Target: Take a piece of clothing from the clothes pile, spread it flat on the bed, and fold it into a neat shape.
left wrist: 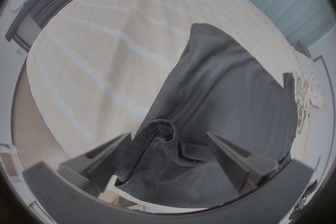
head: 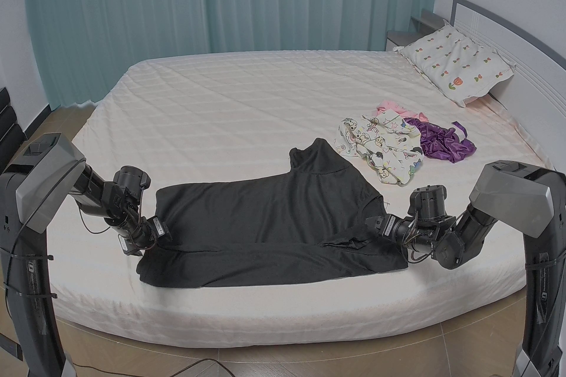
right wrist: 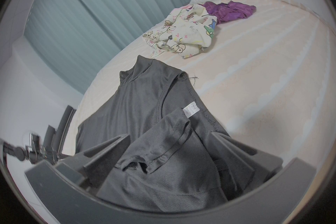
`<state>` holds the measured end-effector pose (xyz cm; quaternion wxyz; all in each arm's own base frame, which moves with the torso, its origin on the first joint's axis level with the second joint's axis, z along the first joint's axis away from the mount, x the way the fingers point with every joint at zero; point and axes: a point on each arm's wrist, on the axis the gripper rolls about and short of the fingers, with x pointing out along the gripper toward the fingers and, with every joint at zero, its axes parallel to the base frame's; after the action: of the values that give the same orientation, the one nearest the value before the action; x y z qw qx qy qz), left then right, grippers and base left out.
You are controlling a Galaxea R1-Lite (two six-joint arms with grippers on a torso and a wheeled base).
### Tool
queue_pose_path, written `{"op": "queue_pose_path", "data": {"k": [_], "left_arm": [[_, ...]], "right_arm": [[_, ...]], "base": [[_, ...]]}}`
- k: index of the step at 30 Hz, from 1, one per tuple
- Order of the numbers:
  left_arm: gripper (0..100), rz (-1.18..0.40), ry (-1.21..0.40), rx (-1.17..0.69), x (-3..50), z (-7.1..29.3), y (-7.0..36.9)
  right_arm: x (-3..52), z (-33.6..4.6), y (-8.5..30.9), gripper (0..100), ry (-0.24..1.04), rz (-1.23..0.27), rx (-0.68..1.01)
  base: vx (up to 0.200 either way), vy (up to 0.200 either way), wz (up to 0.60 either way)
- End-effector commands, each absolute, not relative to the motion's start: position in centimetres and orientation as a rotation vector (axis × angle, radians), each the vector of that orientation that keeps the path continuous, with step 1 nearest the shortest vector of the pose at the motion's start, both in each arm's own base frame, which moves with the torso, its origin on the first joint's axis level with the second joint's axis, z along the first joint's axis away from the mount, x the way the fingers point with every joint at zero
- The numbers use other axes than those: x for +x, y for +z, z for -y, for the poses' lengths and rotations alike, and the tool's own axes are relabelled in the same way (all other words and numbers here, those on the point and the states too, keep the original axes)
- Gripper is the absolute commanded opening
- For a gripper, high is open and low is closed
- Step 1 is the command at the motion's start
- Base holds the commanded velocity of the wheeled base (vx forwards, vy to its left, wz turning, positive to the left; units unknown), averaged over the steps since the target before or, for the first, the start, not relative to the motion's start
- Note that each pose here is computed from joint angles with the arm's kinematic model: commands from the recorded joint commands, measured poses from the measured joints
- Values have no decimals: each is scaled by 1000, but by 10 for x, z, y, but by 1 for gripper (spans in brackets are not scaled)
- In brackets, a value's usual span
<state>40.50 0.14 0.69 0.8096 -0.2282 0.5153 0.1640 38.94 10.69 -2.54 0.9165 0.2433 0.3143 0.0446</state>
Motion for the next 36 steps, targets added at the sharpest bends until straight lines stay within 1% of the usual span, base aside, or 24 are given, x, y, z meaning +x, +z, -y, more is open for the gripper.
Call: {"op": "queue_pose_path", "data": {"k": [1,4,6,8,10,11,12,13,15,19,24,31,36], "left_arm": [[100,-1066,371,-550,407,-6,8],[100,-1055,364,-603,404,-11,19],[100,-1043,316,-697,392,-18,42],[100,-1050,294,-728,384,-18,48],[100,-1064,262,-781,362,-16,60],[100,-1064,262,-781,362,-16,60],[100,-1078,274,-840,346,-14,62],[100,-1069,270,-880,342,-12,62],[100,-1035,254,-964,335,-7,60],[100,-1004,232,-1018,324,8,42],[100,-953,203,-1031,319,11,25],[100,-872,200,-1079,314,13,22],[100,-863,195,-1082,315,13,22]], "right_arm": [[391,-100,-8,100,63,-608,577],[390,-97,5,100,39,-585,640],[384,-97,15,100,23,-585,711],[380,-98,16,100,19,-596,722],[368,-107,8,100,8,-668,726],[368,-107,8,100,8,-668,726],[366,-114,3,100,1,-705,738],[366,-115,2,100,-4,-716,749],[374,-119,-4,100,-15,-726,778],[389,-128,-22,100,-52,-739,786],[400,-129,-24,100,-70,-707,782],[416,-129,-43,100,-84,-689,746],[421,-130,-49,100,-92,-672,739]], "base": [[0,0,0],[0,0,0],[0,0,0],[0,0,0],[0,0,0],[0,0,0],[0,0,0],[0,0,0],[0,0,0],[0,0,0],[0,0,0],[0,0,0],[0,0,0]]}}
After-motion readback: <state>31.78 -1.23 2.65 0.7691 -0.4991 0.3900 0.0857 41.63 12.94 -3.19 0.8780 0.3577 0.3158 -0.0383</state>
